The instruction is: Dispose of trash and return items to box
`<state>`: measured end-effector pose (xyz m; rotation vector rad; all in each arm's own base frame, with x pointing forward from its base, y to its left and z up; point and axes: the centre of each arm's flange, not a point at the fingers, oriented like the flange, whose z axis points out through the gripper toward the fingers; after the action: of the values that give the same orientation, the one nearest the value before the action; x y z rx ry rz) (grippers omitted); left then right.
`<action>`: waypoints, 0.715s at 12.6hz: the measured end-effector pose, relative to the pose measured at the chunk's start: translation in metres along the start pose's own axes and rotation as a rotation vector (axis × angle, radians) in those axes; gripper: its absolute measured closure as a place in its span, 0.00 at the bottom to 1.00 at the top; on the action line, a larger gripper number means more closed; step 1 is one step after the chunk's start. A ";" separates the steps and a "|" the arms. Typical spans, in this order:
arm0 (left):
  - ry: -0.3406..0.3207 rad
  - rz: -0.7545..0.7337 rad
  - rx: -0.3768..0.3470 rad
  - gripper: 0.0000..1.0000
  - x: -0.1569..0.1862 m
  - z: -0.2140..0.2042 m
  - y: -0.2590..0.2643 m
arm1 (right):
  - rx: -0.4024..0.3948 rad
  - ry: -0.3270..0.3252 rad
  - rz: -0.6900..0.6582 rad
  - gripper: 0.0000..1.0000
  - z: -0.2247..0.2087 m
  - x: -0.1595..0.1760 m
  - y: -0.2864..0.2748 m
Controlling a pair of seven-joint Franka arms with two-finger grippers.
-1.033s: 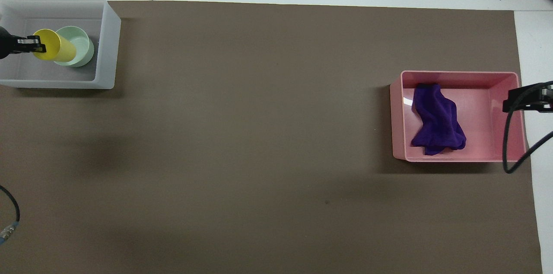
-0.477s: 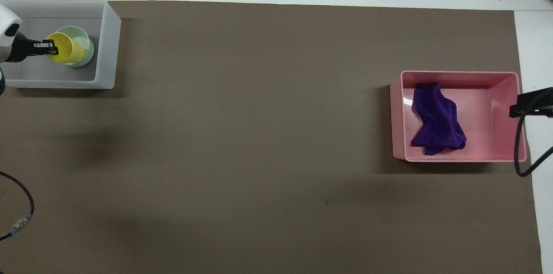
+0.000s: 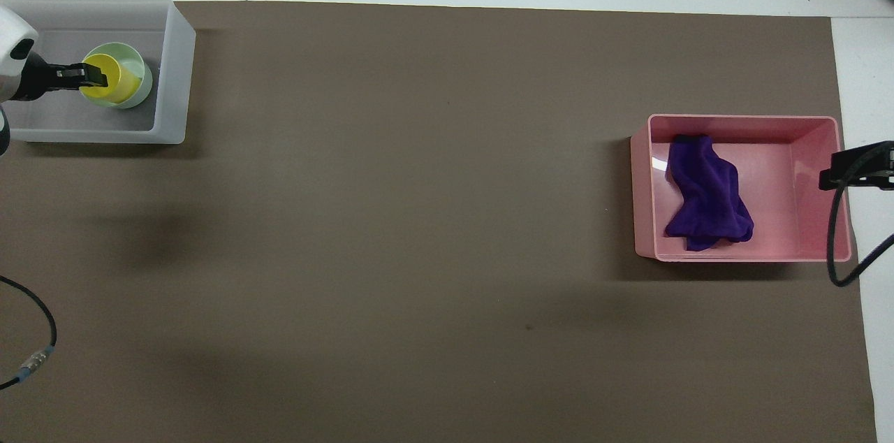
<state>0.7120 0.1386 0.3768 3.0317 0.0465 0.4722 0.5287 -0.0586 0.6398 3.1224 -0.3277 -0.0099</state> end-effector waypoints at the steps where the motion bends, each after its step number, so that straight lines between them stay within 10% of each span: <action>1: 0.003 0.010 -0.006 0.27 0.003 -0.015 0.006 | 0.000 0.001 0.000 0.00 -0.001 0.000 0.000; 3: -0.007 0.039 -0.030 0.01 0.005 -0.060 0.028 | 0.001 0.004 0.001 0.00 -0.002 -0.001 0.001; 9: -0.030 0.182 -0.075 0.00 -0.047 -0.154 0.127 | 0.002 0.007 0.001 0.00 -0.004 -0.002 0.001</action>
<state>0.6229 0.0208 0.5187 2.9822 -0.2452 0.4297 0.5265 -0.0591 0.6434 3.1235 -0.3294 0.0009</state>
